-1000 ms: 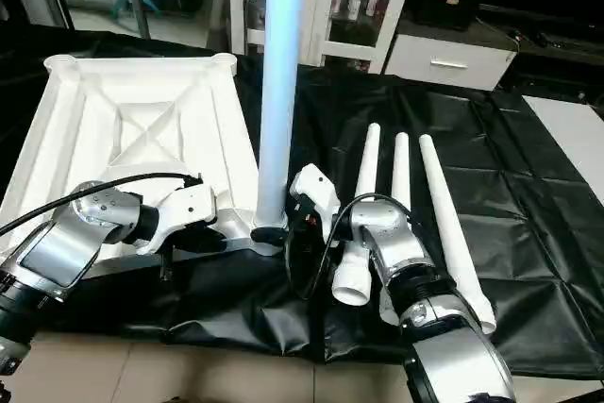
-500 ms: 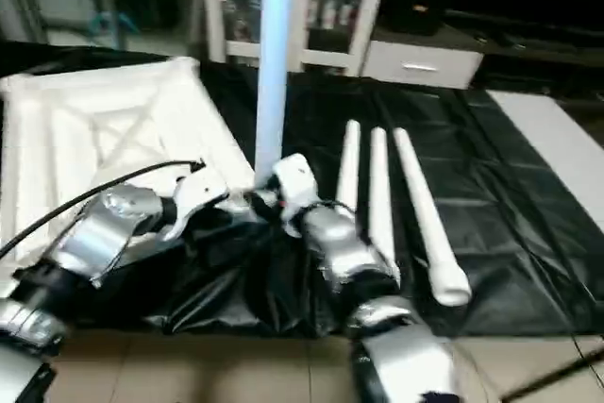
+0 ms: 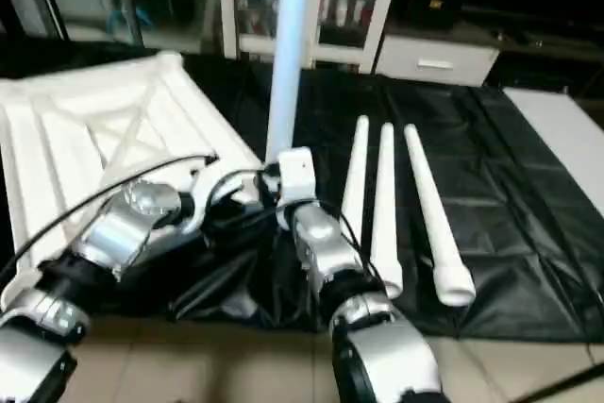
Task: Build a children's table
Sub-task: Rotate leg to tighten
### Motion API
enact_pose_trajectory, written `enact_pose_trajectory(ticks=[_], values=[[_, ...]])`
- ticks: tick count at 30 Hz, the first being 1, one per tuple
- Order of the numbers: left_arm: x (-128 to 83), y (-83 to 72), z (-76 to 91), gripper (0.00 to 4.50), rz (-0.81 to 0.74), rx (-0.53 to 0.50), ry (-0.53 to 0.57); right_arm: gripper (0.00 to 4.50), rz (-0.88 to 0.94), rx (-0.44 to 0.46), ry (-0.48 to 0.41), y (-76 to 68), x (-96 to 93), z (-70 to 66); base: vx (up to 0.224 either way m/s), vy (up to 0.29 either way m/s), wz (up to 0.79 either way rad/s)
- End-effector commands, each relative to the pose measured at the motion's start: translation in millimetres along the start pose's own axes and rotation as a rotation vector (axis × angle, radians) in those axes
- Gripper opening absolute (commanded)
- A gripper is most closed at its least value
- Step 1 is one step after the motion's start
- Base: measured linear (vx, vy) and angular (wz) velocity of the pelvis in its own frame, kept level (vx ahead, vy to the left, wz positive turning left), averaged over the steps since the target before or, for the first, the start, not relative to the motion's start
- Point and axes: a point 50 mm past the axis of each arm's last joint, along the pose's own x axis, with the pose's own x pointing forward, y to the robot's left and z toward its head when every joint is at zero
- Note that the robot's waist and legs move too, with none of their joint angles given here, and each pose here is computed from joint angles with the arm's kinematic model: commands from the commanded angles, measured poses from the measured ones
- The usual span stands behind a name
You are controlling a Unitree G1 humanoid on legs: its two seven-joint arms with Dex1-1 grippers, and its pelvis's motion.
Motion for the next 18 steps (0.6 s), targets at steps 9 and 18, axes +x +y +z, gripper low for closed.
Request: enact_pose_trajectory(ticks=[9, 18], values=[[5, -7.3, -22.5, 0.00, -0.042, 0.036, 0.080, 3.91, 0.092, -0.076, -0.122, -23.2, -13.3, 19.1, 0.000, 0.000, 0.00], [7, 0.2, -10.8, 0.00, 0.016, 0.220, -0.027, 3.91, 0.264, -0.127, -0.176, -43.0, -65.6, 21.0, 0.007, -0.002, 0.02]])
